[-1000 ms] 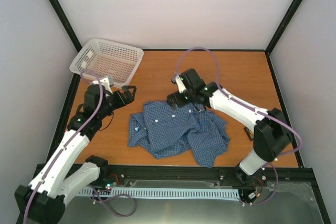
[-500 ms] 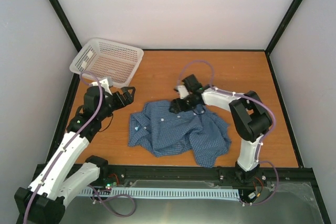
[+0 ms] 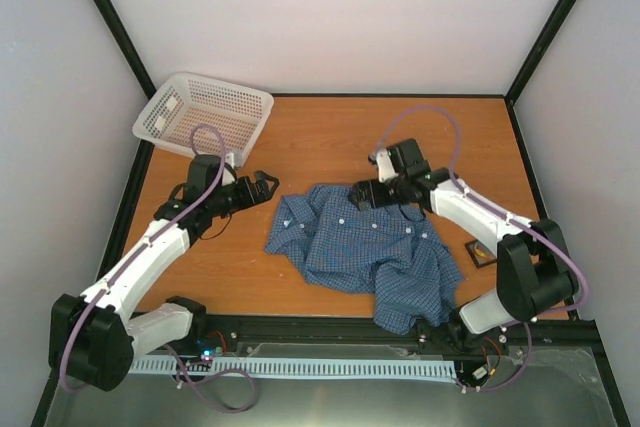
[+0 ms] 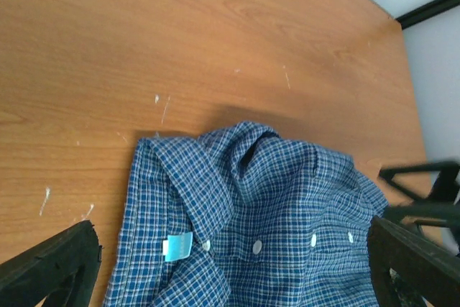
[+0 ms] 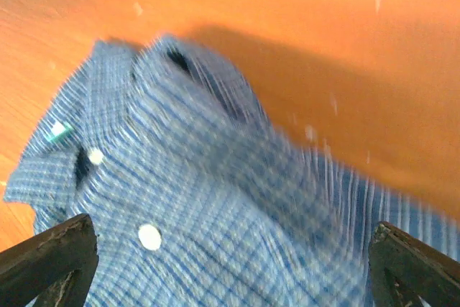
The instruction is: Pin the brooch onto the clothing
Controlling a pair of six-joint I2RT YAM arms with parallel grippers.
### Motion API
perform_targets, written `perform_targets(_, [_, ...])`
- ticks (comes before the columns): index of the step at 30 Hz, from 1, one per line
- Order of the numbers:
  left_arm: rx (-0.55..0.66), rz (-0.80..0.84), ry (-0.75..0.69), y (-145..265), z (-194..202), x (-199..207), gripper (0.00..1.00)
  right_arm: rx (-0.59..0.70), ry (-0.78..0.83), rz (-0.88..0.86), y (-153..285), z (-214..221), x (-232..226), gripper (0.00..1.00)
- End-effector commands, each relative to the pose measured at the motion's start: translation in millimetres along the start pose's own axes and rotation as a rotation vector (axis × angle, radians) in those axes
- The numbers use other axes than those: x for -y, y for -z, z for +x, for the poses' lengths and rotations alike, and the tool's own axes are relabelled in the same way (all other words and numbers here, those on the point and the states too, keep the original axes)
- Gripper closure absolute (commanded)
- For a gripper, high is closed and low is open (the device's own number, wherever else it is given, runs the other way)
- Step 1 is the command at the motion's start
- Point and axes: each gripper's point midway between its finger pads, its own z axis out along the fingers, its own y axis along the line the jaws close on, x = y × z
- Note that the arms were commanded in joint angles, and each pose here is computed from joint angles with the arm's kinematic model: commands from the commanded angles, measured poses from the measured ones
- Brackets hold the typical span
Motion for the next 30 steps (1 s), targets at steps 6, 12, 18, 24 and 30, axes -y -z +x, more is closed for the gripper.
perform_targets(6, [0.030, 0.041, -0.011, 11.4, -11.6, 14.7, 0.00, -0.057, 0.422, -0.030, -39.6, -59.3, -73.2, 0.00])
perform_targets(12, [0.085, 0.028, 0.010, 33.9, -5.6, 9.1, 0.00, -0.327, 0.594, -0.081, -98.7, -38.5, -86.7, 0.00])
perform_targets(18, [0.108, 0.009, -0.003, 46.4, -3.4, 5.6, 0.00, -0.369, 0.623, -0.036, -125.7, -42.1, -78.4, 0.07])
perform_targets(24, [0.108, 0.024, -0.008, 43.3, -5.1, 8.4, 0.00, -0.320, 0.605, 0.099, -131.9, -63.0, -62.4, 0.91])
perform_targets(30, [0.012, 0.100, -0.053, 24.7, 4.9, 19.7, 0.00, -0.108, 0.428, 0.193, -90.7, -116.6, -39.4, 0.97])
